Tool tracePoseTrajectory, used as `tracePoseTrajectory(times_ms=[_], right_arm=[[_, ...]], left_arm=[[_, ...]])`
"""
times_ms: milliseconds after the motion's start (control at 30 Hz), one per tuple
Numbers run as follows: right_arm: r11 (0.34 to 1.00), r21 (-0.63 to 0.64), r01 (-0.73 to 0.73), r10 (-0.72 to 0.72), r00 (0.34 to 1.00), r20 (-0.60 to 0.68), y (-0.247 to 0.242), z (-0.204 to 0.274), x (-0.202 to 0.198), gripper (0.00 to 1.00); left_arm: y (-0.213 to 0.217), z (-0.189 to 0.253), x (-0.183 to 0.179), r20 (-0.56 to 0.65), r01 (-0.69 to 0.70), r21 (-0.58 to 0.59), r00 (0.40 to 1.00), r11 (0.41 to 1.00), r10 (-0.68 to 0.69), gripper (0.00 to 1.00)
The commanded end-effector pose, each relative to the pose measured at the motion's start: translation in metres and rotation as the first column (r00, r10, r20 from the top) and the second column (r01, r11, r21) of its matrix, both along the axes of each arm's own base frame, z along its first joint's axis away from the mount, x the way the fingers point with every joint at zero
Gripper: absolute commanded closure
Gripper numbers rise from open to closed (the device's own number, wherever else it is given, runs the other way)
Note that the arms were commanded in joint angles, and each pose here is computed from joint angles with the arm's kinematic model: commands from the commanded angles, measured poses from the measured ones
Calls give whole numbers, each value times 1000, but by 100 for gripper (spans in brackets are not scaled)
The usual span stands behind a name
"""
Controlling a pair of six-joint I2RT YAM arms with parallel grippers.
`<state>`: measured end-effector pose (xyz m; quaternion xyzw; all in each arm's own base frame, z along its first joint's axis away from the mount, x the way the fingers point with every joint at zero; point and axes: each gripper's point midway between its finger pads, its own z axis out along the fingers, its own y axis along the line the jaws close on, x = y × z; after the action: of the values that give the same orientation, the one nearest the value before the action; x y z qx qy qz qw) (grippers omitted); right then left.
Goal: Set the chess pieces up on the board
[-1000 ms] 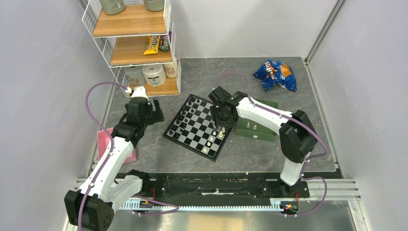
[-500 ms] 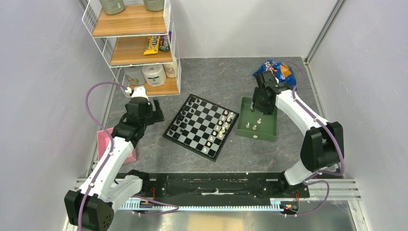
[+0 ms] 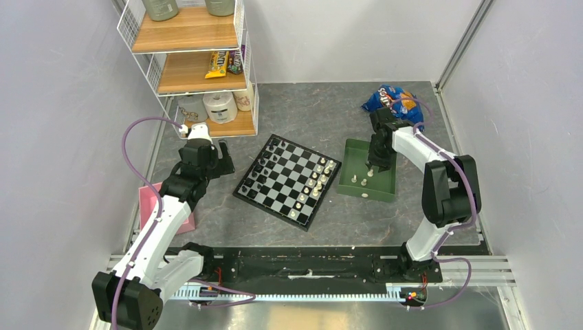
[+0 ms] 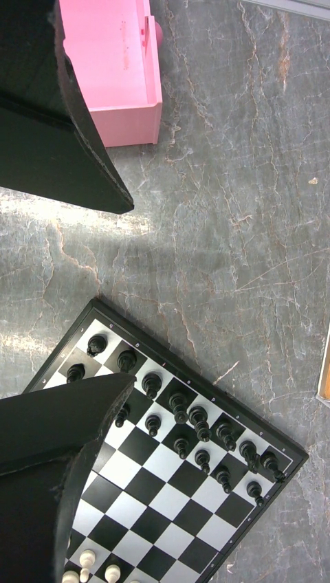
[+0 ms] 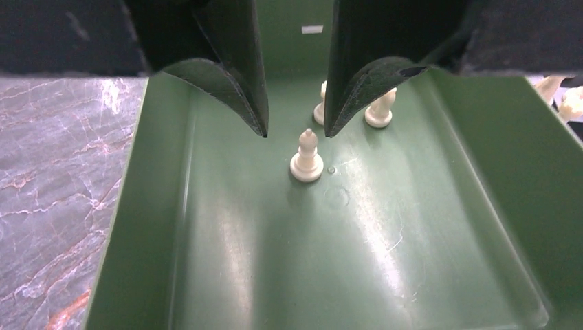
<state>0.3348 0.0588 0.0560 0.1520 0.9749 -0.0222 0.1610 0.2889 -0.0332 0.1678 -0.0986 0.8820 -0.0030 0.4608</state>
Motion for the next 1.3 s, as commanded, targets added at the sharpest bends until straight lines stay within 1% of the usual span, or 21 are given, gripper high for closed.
tracePoseTrajectory(times_ms=[0, 333, 567, 733, 867, 1033, 1167, 1267], right_arm=[[1000, 7, -12, 12, 999, 32, 0, -2, 16, 59], [999, 37, -16, 16, 1000, 15, 5, -10, 17, 67], [999, 35, -15, 15, 1000, 11, 4, -13, 18, 82], [999, 49, -19, 18, 999, 28, 7, -5, 17, 92], [997, 77, -30, 25, 998, 64, 11, 15, 16, 96], [990, 126, -66, 49, 990, 134, 21, 51, 13, 97], [981, 157, -111, 81, 979, 186, 35, 79, 9, 99], [972, 162, -170, 133, 967, 216, 55, 95, 4, 99]], left_arm=[[0, 9, 5, 27, 5, 1, 1000, 1000, -5, 6], [0, 10, 5, 28, 3, 3, 1000, 1000, -3, 6], [1, 10, 5, 28, 3, 3, 1000, 1000, -3, 6], [0, 10, 5, 27, 5, 1, 1000, 1000, -5, 6], [0, 10, 5, 27, 7, 1, 1000, 1000, -7, 6], [-1, 10, 5, 27, 7, 0, 1000, 1000, -7, 6], [-1, 10, 5, 28, 7, -1, 1000, 1000, -7, 6], [0, 11, 5, 30, 6, -1, 1000, 1000, -6, 6]])
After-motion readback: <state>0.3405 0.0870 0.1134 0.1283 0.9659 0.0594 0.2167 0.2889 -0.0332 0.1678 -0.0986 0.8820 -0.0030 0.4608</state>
